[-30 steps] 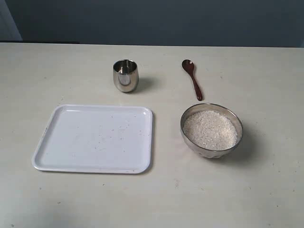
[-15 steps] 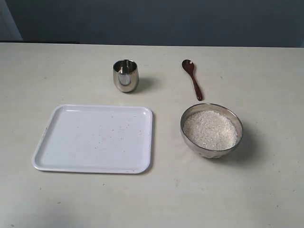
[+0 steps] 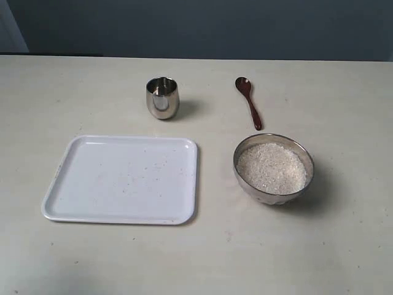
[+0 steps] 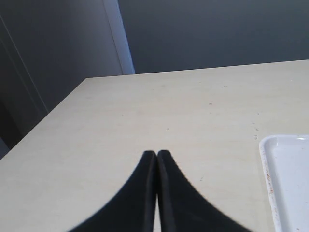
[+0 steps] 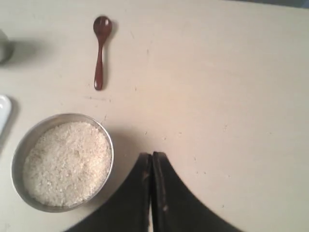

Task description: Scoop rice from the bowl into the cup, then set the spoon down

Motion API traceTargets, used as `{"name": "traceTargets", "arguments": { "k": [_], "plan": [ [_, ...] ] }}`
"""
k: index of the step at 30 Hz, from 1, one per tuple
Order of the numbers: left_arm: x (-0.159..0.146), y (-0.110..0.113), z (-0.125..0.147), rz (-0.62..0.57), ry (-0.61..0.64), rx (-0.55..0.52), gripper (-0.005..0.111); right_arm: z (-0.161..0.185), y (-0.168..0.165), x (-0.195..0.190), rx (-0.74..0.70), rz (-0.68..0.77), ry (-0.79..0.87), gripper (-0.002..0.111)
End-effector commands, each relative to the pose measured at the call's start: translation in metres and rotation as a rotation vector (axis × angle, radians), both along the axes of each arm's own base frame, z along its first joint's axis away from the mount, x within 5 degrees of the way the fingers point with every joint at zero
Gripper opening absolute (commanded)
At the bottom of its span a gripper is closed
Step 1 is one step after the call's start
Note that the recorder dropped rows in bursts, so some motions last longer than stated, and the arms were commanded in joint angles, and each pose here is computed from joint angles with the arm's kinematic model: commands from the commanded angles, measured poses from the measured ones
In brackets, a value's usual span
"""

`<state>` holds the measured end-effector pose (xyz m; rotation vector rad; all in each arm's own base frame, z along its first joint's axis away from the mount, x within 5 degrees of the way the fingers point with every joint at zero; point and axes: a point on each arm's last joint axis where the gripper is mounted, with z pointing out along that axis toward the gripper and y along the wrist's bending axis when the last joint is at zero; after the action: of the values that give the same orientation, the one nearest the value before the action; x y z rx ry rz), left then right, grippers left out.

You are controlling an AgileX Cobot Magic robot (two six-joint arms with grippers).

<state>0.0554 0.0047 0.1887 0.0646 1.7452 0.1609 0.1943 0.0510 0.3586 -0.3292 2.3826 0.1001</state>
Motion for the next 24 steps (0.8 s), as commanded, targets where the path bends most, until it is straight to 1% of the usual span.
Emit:
{"name": "traceTargets", "arguments": {
  "k": [1,5,8,11,13,16,21,24],
  "plan": [
    [0.000,0.000,0.003,-0.007,-0.022,0.000,0.000,-0.017,0.021,0.067,-0.091,0.085,0.167,-0.001],
    [0.000,0.000,0.003,-0.007,-0.022,0.000,0.000,-0.044,0.049,0.126,-0.138,0.149,0.261,-0.001],
    [0.000,0.000,0.003,-0.007,-0.022,0.000,0.000,-0.073,0.066,0.164,-0.216,0.176,0.331,-0.001],
    [0.000,0.000,0.003,-0.007,-0.022,0.000,0.000,-0.101,0.078,0.191,-0.352,0.207,0.351,-0.001],
    [0.000,0.000,0.003,-0.007,-0.022,0.000,0.000,-0.112,0.088,0.203,-0.394,0.227,0.351,-0.001],
    [0.000,0.000,0.003,-0.007,-0.022,0.000,0.000,-0.118,0.103,0.214,-0.387,0.248,0.314,-0.001],
    [0.000,0.000,0.003,-0.007,-0.022,0.000,0.000,-0.119,0.127,0.231,-0.303,0.288,0.110,-0.001],
    [0.000,0.000,0.003,-0.007,-0.022,0.000,0.000,-0.135,0.133,0.238,-0.256,0.287,0.104,-0.001]
  ]
}}
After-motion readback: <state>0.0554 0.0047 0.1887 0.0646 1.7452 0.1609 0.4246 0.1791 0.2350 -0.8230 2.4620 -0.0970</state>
